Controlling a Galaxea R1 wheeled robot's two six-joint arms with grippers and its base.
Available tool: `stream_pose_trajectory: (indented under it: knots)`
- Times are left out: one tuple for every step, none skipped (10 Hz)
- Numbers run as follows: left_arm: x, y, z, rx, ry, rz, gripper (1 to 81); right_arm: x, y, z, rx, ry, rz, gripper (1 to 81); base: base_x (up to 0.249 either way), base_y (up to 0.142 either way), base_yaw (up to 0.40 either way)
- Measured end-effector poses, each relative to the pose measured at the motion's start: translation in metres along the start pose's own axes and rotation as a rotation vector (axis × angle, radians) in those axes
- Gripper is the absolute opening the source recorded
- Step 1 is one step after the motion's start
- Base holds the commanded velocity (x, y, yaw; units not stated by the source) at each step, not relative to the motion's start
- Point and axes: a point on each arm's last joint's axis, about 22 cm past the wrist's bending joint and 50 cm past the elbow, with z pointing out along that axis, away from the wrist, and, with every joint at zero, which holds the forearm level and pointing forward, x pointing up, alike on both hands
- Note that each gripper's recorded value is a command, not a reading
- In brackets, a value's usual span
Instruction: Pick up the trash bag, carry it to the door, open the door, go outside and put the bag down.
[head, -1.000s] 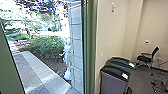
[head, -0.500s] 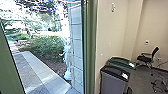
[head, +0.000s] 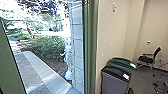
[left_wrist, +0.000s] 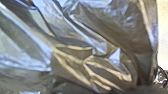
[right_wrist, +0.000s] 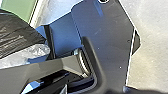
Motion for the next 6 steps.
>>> stream_pose_trajectory:
  knots:
    - [0.005,-0.003,-0.001,0.004,0.010,0.001,1.0,-0.011,0.001,-0.001,-0.001,-0.016,0.003,81.1,0.000,0.000,0.310]
    - [-0.003,-0.003,-0.001,0.006,0.004,-0.002,1.0,-0.005,0.005,-0.001,-0.006,-0.010,0.001,81.1,0.000,0.000,0.319]
    - [-0.006,-0.006,-0.001,0.010,0.003,-0.003,1.0,0.001,0.005,-0.001,-0.006,0.004,0.000,81.1,0.000,0.000,0.329]
    - [-0.005,-0.011,-0.002,0.018,0.011,-0.004,1.0,-0.002,0.002,0.000,-0.002,-0.002,0.001,81.1,0.000,0.000,0.330]
    - [-0.005,-0.016,-0.003,0.027,0.023,-0.005,1.0,-0.004,0.001,0.000,-0.001,-0.004,-0.002,81.1,0.000,0.000,0.331]
    - [-0.010,-0.017,-0.003,0.033,0.035,-0.008,1.0,-0.004,0.003,-0.001,-0.003,-0.004,-0.003,81.1,0.000,0.000,0.331]
